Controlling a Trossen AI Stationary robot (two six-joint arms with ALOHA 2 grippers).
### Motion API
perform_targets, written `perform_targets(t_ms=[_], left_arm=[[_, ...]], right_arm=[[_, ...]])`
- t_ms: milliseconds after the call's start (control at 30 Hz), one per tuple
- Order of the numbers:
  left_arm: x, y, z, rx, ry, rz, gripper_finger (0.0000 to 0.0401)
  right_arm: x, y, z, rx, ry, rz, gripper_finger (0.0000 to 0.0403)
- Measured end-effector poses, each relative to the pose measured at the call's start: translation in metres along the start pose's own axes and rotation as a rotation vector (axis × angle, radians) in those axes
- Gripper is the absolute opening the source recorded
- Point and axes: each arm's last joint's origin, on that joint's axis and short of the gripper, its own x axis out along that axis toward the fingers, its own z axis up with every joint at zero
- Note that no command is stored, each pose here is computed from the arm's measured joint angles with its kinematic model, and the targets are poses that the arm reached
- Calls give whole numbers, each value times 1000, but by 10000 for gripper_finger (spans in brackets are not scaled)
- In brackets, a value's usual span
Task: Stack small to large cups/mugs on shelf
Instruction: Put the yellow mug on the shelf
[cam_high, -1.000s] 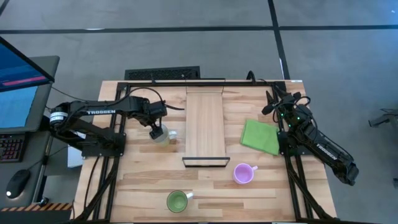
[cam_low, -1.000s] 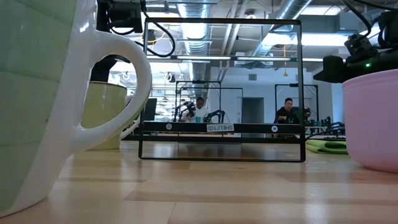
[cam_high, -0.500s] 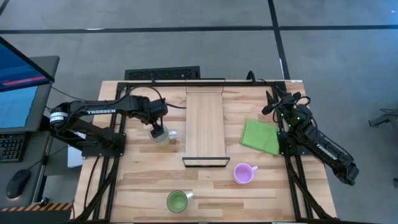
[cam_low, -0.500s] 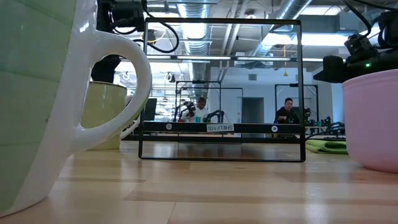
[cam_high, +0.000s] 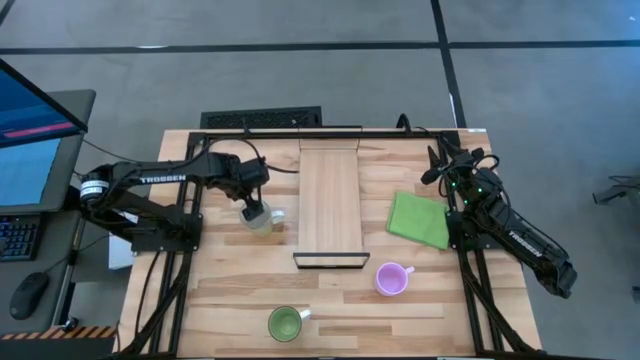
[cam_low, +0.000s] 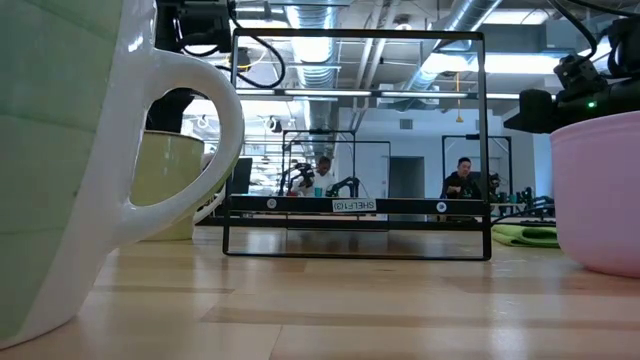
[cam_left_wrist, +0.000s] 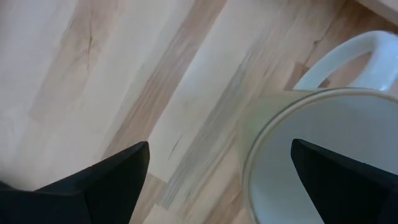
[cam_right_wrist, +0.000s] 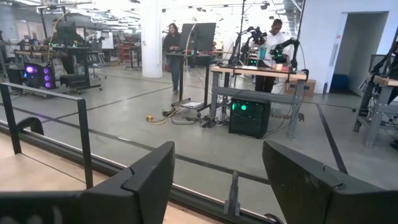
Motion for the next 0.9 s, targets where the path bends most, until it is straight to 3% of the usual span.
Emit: perform_targets(t_ms=[400,900], left_arm=[[0,4,-2,-11,37,-30,379],[2,3,-1,-26,45,-49,286]], right_arm=[[0,0,0,0,0,0,268],[0,0,0,0,0,0,268]])
